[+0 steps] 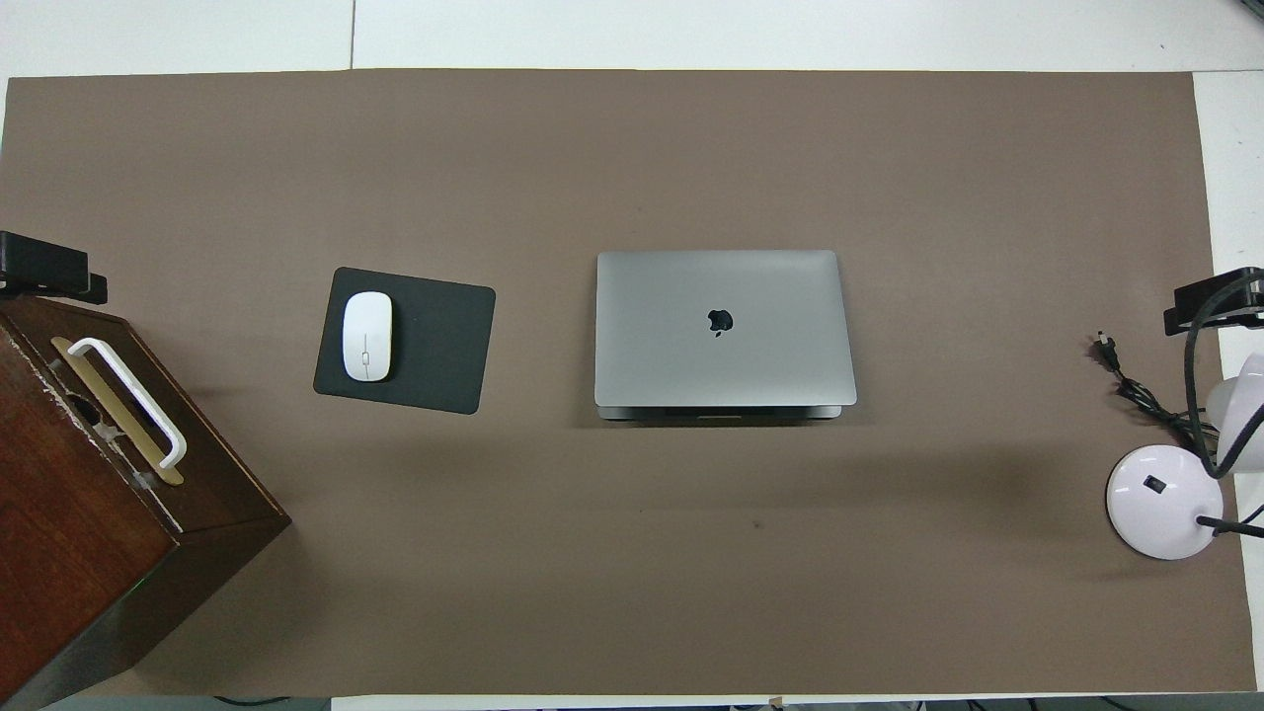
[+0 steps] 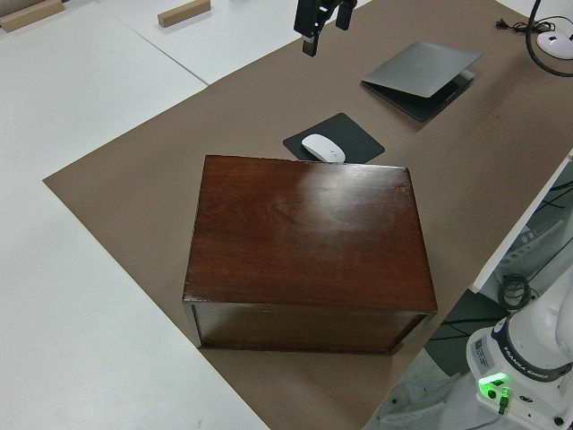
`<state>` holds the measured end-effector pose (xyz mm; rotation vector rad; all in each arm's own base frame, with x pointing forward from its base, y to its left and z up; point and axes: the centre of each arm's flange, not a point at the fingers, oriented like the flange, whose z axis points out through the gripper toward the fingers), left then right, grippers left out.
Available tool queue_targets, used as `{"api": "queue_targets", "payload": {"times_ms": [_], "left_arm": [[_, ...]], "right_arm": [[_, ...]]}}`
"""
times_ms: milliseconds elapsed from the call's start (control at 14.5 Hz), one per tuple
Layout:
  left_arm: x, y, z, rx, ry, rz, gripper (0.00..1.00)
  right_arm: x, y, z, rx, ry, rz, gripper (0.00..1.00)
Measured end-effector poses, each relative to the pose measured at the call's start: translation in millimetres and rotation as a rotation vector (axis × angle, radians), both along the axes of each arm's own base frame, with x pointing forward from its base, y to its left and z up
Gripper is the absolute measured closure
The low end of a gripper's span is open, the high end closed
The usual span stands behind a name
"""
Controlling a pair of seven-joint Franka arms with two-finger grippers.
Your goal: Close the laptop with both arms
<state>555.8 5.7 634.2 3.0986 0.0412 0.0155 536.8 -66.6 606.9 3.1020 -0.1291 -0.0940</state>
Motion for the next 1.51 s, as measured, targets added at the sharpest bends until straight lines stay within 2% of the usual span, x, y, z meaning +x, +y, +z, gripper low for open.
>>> {"api": "queue_targets", "payload": {"times_ms": [344,964,1514], "left_arm": [[0.4,-4.5,-21.4,-0.001,0.036,-0.013,0.0],[1.9,-0.4,-19.2,0.0,0.001,-0.066,0.0],[0.2,2.3,-23.7,-0.001,0.014,-0.061,0.0]], "right_arm": [[-0.3,-0.7,0.4,0.0,-0.001,0.004,0.0],[-1.2,-5.6,0.8,0.0,-0.001,0.001,0.0],[-2.5,-7.9,1.6,0.001,-0.002,0.0,0.0]]}}
